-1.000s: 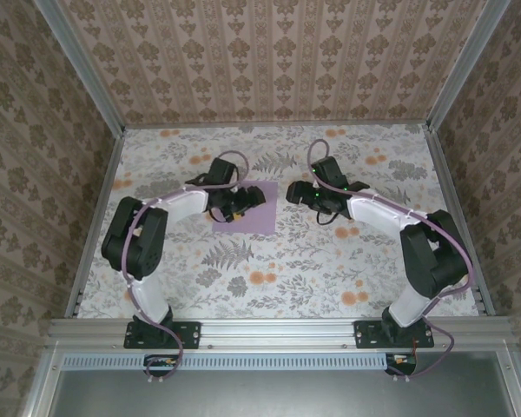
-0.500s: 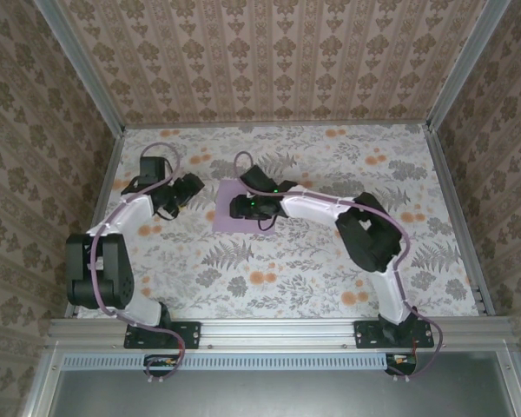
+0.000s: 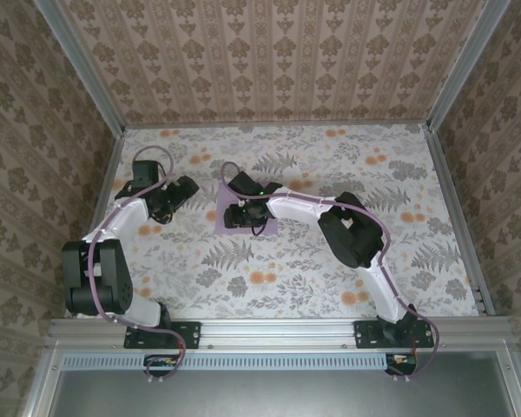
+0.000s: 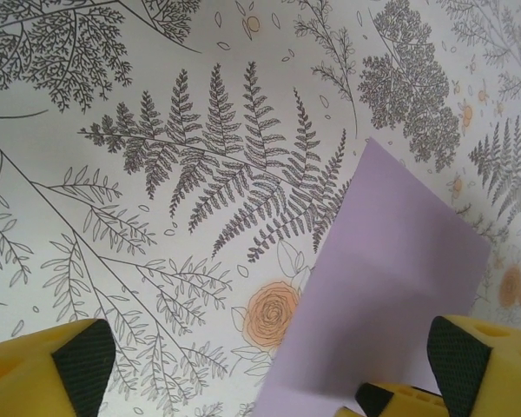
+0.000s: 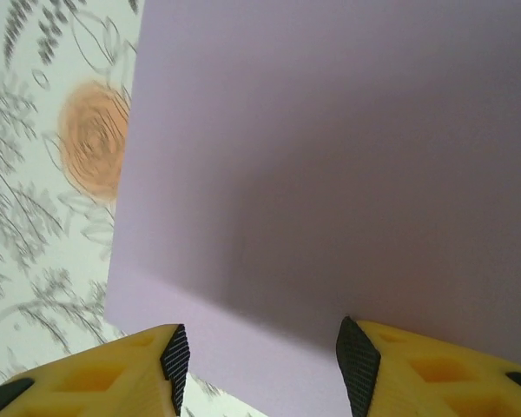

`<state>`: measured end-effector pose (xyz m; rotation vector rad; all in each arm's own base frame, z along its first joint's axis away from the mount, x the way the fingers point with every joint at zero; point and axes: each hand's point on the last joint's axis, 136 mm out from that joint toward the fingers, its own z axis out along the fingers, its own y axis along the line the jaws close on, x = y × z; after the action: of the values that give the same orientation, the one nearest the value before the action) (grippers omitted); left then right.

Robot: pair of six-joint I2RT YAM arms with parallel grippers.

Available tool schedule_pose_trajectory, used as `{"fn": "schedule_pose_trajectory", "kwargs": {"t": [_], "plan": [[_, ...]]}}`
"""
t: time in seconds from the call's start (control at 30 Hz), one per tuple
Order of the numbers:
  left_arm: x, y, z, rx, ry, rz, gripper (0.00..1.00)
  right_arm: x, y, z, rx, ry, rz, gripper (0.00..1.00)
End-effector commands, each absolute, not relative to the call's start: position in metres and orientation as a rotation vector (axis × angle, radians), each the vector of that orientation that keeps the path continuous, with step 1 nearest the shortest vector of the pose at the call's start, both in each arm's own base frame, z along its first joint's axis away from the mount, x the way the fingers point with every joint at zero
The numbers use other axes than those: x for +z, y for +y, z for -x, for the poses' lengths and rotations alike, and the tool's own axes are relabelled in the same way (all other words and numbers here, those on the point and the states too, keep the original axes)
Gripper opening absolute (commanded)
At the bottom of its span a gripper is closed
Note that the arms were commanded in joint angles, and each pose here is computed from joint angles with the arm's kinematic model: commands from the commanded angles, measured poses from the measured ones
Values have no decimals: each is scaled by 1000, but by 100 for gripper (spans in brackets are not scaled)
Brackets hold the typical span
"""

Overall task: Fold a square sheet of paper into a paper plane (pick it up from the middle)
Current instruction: Move the square sheet of paper to the center of the table, then first fold in half a square sheet of paper at the center of the table.

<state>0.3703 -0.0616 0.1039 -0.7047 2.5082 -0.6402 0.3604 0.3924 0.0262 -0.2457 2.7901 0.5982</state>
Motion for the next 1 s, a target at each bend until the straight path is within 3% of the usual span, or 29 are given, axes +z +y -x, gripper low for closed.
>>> {"fn": "schedule_pose_trajectory", "kwargs": {"t": [0.0,0.27,0.5,0.67,0.83,0.97], "plan": [[95,-56,-368,-594,2535,703,100,-7,324,-308,325,3004,385,55],[97,-55,-370,-580,2535,658,100,-5,227,-244,103,3134,589,55],[99,-64,-371,-642,2531,654,100,76,253,-302,168,2880,443,67],[99,-68,-367,-653,2542,642,100,63,250,-335,41,2876,463,76],[99,-73,-364,-663,2553,630,100,52,253,-350,-23,2885,540,98],[99,-77,-364,-665,2558,623,100,45,255,-349,8,2889,552,100]]}}
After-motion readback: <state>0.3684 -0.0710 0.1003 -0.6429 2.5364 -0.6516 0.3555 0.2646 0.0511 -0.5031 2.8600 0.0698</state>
